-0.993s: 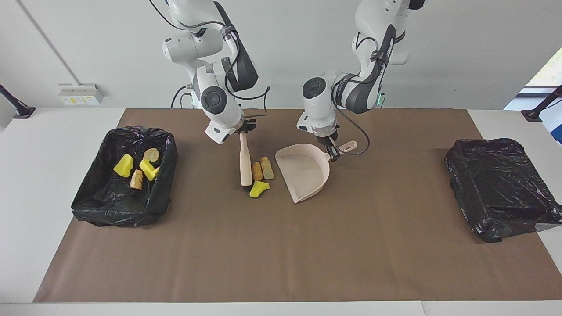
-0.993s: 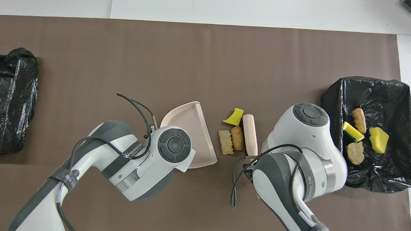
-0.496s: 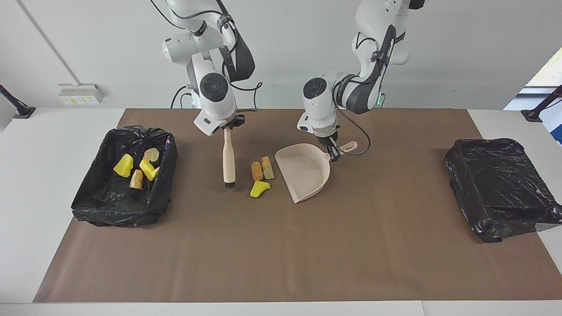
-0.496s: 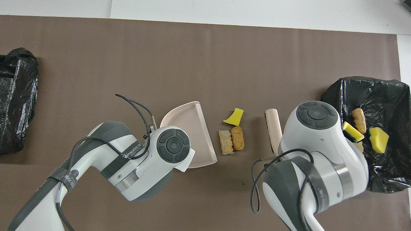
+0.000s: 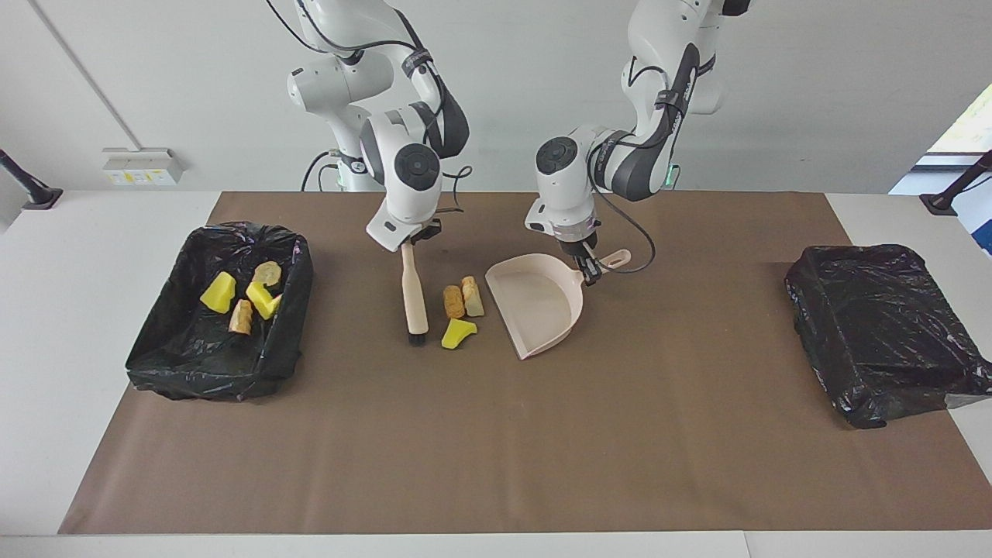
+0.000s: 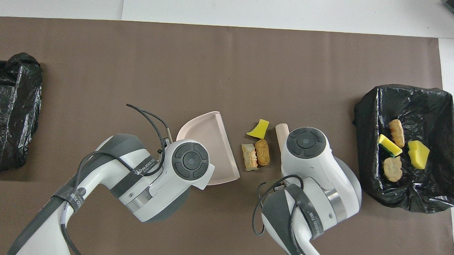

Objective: Sweep and dump trash in bin
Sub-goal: 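Push the pieces into the dustpan held by the left gripper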

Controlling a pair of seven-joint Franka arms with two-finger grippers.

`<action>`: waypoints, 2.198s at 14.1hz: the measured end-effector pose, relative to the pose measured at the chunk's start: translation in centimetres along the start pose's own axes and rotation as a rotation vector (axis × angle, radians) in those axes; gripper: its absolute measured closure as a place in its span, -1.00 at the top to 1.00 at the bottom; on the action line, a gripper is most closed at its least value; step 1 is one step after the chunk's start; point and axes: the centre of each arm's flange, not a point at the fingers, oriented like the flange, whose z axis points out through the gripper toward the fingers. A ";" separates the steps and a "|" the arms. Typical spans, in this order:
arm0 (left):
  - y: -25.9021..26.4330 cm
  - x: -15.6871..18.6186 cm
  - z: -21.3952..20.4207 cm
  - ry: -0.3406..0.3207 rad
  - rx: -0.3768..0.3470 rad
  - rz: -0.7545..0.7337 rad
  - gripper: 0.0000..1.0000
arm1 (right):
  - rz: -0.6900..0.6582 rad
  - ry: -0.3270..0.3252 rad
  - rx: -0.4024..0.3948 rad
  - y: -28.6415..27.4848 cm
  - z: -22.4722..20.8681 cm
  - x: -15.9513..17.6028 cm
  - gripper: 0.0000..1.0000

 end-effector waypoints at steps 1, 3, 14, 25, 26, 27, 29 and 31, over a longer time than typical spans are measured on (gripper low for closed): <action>-0.1 -0.1 0.0 0.001 0.000 -0.002 -0.34 | -0.002 -0.006 0.031 -1.4 0.1 -0.2 -0.48; -0.2 -0.2 0.1 0.003 0.001 -0.005 -0.34 | 0.009 -0.014 0.150 -3.7 -0.5 -0.7 -0.48; -0.6 -0.5 0.2 0.005 0.000 -0.016 -0.34 | 0.013 -0.115 0.510 -4.9 -6.9 -3.5 -0.48; -1.2 -1.0 0.4 -0.005 -0.008 -0.034 -0.34 | -0.296 0.036 0.196 -3.6 -2.1 3.5 -0.48; -1.2 -1.1 0.4 -0.005 -0.008 -0.034 -0.34 | -0.279 0.008 0.274 -4.3 -2.1 3.1 -0.48; -1.2 -1.1 0.4 -0.005 -0.008 -0.034 -0.34 | -0.267 -0.030 0.341 -4.8 -2.2 2.6 -0.48; -1.2 -1.0 0.4 -0.005 -0.008 -0.034 -0.34 | -0.256 -0.084 0.424 -5.5 -2.9 1.3 -0.48; -1.2 -1.0 0.4 -0.005 -0.008 -0.034 -0.34 | -0.231 -0.086 0.461 -6.0 -4.5 0.2 -0.48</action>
